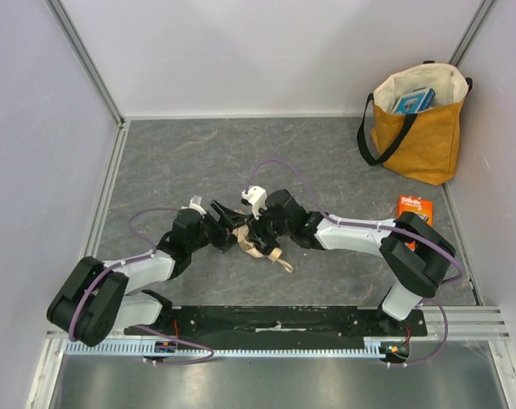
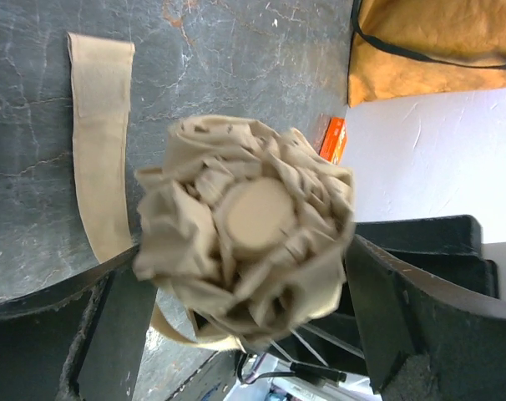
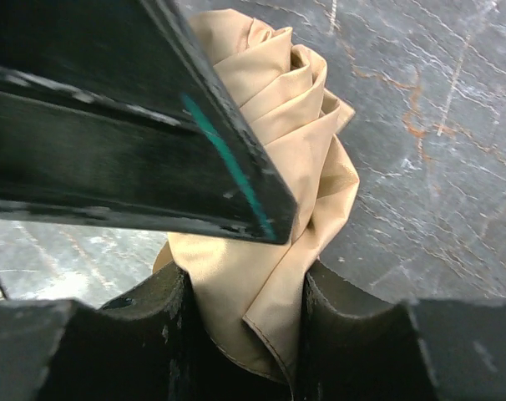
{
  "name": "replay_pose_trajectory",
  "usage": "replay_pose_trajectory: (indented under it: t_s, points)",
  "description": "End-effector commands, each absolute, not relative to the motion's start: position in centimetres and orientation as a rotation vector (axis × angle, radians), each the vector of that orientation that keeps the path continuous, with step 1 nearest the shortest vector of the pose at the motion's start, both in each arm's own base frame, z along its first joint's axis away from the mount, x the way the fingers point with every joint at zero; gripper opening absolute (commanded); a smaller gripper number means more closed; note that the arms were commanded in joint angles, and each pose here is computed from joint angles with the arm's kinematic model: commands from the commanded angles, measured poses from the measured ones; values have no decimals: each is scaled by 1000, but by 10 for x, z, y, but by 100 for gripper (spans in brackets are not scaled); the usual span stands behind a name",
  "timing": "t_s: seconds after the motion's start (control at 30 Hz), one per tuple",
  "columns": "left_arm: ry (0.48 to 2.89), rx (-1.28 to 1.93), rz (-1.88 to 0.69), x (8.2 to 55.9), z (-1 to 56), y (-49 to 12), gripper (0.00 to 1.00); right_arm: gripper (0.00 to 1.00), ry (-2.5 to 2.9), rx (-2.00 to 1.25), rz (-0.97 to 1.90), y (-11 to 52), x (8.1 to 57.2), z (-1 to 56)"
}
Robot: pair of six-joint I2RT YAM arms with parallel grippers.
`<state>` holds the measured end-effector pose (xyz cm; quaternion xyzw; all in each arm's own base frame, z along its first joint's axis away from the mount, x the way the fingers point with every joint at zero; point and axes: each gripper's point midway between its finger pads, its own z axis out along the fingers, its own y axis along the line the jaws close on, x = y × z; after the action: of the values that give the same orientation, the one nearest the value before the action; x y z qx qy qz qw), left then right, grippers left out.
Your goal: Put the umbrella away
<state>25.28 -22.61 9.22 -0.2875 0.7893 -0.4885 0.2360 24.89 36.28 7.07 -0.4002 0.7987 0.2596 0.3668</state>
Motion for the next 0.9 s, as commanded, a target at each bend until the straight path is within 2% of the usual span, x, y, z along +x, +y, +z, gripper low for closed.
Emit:
replay_pose_trajectory:
  t_s: [0.0, 0.3, 0.53, 0.63, 0.8, 0.87]
  points:
    - [2100, -635, -1427, 256, 107, -238, 93, 0, 1861, -963, 949, 394, 242, 140]
    - [2043, -578, -1401, 264, 124, -237, 90, 0, 1808, -959, 1142, 404, 230, 172]
    - [1941, -533, -1430, 266, 138, -235, 79, 0, 1852, -901, 1327, 407, 226, 176]
    - [1910, -518, -1456, 265, 143, -236, 68, 0, 1871, -886, 1373, 409, 227, 175]
    - [1841, -483, -1476, 266, 157, -235, 37, 0, 1873, -890, 1399, 410, 223, 173]
    - [1815, -467, -1470, 266, 162, -233, 29, 0, 1880, -897, 1397, 408, 221, 171]
